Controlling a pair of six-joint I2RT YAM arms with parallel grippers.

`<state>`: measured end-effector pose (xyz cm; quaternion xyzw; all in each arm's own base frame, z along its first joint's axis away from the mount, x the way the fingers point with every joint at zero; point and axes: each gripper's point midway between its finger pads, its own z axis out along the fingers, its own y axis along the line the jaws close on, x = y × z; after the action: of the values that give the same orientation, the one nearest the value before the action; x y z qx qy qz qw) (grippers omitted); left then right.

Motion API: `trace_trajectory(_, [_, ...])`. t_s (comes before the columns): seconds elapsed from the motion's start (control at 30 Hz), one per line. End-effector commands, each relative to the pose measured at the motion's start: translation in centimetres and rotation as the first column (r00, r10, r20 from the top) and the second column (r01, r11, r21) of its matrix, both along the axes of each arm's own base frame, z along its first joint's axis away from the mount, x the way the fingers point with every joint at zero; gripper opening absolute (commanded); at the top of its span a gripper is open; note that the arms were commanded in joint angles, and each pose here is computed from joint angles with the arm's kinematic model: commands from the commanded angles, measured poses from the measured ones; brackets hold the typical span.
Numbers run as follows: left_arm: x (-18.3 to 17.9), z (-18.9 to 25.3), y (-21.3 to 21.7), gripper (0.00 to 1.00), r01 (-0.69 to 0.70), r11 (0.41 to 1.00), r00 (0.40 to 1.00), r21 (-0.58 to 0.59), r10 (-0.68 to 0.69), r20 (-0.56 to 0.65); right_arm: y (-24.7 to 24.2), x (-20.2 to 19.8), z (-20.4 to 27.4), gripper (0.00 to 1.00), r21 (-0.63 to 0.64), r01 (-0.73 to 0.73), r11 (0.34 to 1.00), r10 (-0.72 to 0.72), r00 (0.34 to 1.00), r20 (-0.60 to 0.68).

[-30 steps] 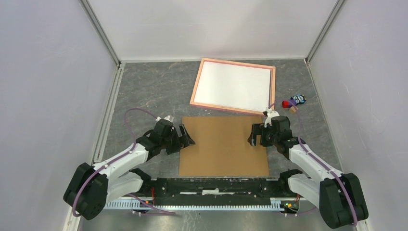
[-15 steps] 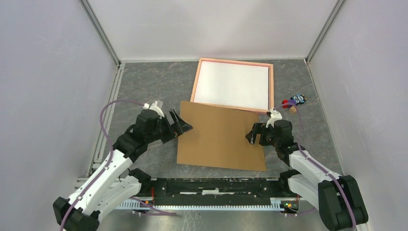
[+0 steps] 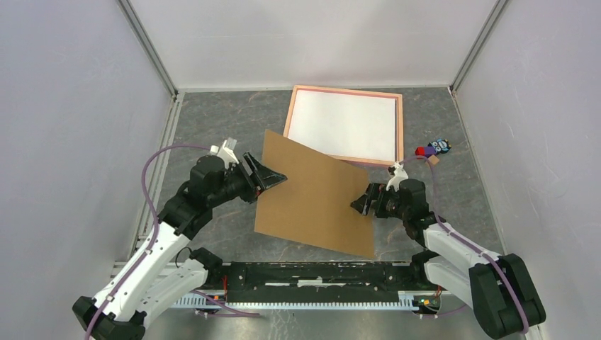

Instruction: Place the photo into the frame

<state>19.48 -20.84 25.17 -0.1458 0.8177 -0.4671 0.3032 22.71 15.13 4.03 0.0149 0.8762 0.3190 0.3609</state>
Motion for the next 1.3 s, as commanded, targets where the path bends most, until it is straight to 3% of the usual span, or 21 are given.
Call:
trace_trajectory(0.0, [-0.6, 3.9, -1.6, 0.68, 0.061, 0.99, 0.998, -0.131, -0.056, 0.041, 1.8, -2.6, -0.7, 0.97, 0.076, -0.088, 0.993, 0.094, 0.992, -0.084])
trace_trajectory(0.2, [0.0, 3.0, 1.4, 0.48, -0.018, 0.993, 0.997, 0.113, 0.01, 0.072, 2.0, -2.1, -0.4, 0.97, 0.047, -0.101, 0.994, 0.104, 0.993, -0.06])
trace_trajectory(0.27, [0.1, 2.5, 2.0, 0.36, -0.036, 0.988, 0.997, 0.152, 0.025, 0.07, 2.3, -1.5, 0.2, 0.97, 0.011, -0.122, 0.992, 0.123, 0.992, -0.023])
trace_trajectory(0.33, [0.2, 2.0, 2.6, 0.27, -0.055, 0.981, 0.997, 0.184, 0.042, 0.072, 2.3, -1.0, 0.6, 0.98, -0.074, -0.159, 0.985, 0.159, 0.987, -0.001])
trace_trajectory(0.43, [0.3, 1.8, 3.5, 0.15, -0.085, 0.969, 0.994, 0.231, 0.067, 0.086, 0.7, 0.4, 1.6, 0.98, -0.34, -0.166, 0.926, 0.186, 0.982, 0.028])
trace_trajectory(0.53, [0.5, 2.1, 4.1, 0.11, -0.114, 0.964, 0.99, 0.242, 0.089, 0.112, -0.3, 1.9, 4.9, 0.98, -0.524, -0.112, 0.845, 0.198, 0.974, 0.111])
trace_trajectory(0.67, [0.6, 2.5, 4.7, 0.08, -0.13, 0.953, 0.987, 0.272, 0.098, 0.129, 2.3, 1.5, 9.8, 0.98, -0.597, -0.117, 0.794, 0.294, 0.933, 0.208])
trace_trajectory(0.87, [0.8, 3.5, 5.0, 0.07, -0.139, 0.948, 0.983, 0.285, 0.097, 0.157, 13.0, -5.7, 15.8, 0.98, -0.558, -0.317, 0.767, 0.566, 0.744, 0.355])
trace_trajectory(1.03, [0.8, 3.7, 5.0, 0.02, -0.138, 0.946, 0.982, 0.293, 0.093, 0.163, 20.0, -13.1, 18.9, 0.98, -0.453, -0.489, 0.745, 0.665, 0.598, 0.447])
trace_trajectory(1.13, [1.1, 3.9, 5.6, 0.02, -0.166, 0.937, 0.977, 0.308, 0.114, 0.18, 21.4, -14.5, 19.4, 0.98, -0.49, -0.408, 0.77, 0.63, 0.606, 0.485])
trace_trajectory(1.27, [1.1, 4.2, 5.8, 0.02, -0.177, 0.935, 0.975, 0.306, 0.124, 0.186, 21.2, -13.5, 18.4, 0.96, -0.632, -0.143, 0.762, 0.544, 0.671, 0.504])
